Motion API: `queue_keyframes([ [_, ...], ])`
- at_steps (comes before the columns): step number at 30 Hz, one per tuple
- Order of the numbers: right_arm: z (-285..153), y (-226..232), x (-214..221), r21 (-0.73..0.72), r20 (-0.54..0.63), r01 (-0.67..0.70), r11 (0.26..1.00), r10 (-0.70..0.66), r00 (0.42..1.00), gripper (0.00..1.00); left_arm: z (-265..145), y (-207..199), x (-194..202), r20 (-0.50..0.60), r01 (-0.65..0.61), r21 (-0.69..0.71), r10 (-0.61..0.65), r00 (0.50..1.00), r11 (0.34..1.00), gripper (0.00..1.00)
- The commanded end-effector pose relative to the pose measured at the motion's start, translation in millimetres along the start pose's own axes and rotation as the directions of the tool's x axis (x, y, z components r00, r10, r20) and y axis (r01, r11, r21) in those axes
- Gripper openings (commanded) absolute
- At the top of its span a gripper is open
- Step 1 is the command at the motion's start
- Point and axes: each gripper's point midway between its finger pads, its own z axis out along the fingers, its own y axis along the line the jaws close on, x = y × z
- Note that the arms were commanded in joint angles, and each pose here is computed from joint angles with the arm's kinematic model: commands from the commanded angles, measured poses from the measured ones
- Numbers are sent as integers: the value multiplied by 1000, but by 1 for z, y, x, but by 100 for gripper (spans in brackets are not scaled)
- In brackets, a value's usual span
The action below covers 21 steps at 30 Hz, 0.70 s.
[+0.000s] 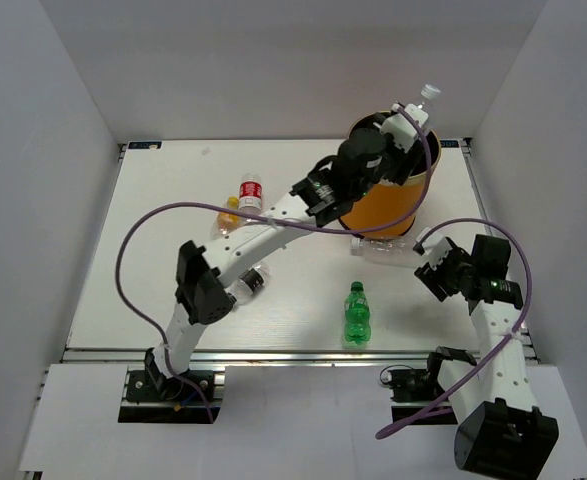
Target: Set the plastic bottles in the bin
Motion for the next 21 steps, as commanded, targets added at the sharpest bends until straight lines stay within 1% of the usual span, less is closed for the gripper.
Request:
queue_keyframes([
  [1,0,-1,-5,22,63,20,1000,-22,998,68,8,12,-41,179,44,-60,-33,983,997,16],
  [3,3,5,-1,12,62,23,1000,-24,998,68,15,14,-42,210,69,-82,-50,976,994,16],
  [5,4,10,4,10,62,22,1000,-23,998,68,21,23,-45,243,88,-118,-57,968,989,22],
  [7,6,15,9,1,58,21,1000,-21,998,68,30,23,-34,241,93,-137,-58,969,986,22],
  [9,8,19,15,-7,55,24,1000,-24,998,68,34,26,-31,240,99,-159,-59,969,982,28],
  [10,11,22,19,-14,50,16,1000,-15,999,68,41,25,-16,217,93,-176,-54,975,980,31],
  [11,12,23,20,-16,50,20,1000,-19,999,68,42,27,-15,217,96,-188,-54,975,977,33],
  [12,12,23,21,-15,53,19,1000,-18,998,68,42,29,-14,216,99,-198,-55,975,975,42],
  [13,13,24,21,-22,55,17,1000,-16,998,68,46,34,-3,195,92,-215,-49,980,972,50],
  [14,13,24,21,-25,57,11,1000,-10,998,68,50,33,1,197,92,-216,-49,979,972,61],
  [15,12,25,21,-25,58,10,1000,-9,998,70,50,33,1,197,92,-216,-49,979,972,80],
  [16,13,25,21,-27,60,13,1000,-11,998,73,55,36,15,171,88,-223,-50,984,971,89],
  [17,12,21,21,-15,62,14,1000,-13,998,75,55,37,18,149,80,-231,-46,988,970,100],
  [18,11,19,21,-8,61,6,1000,-6,998,76,59,35,28,124,68,-230,-40,991,971,100],
  [21,7,7,18,33,63,20,999,-22,998,78,53,43,31,88,57,-272,-34,995,961,100],
])
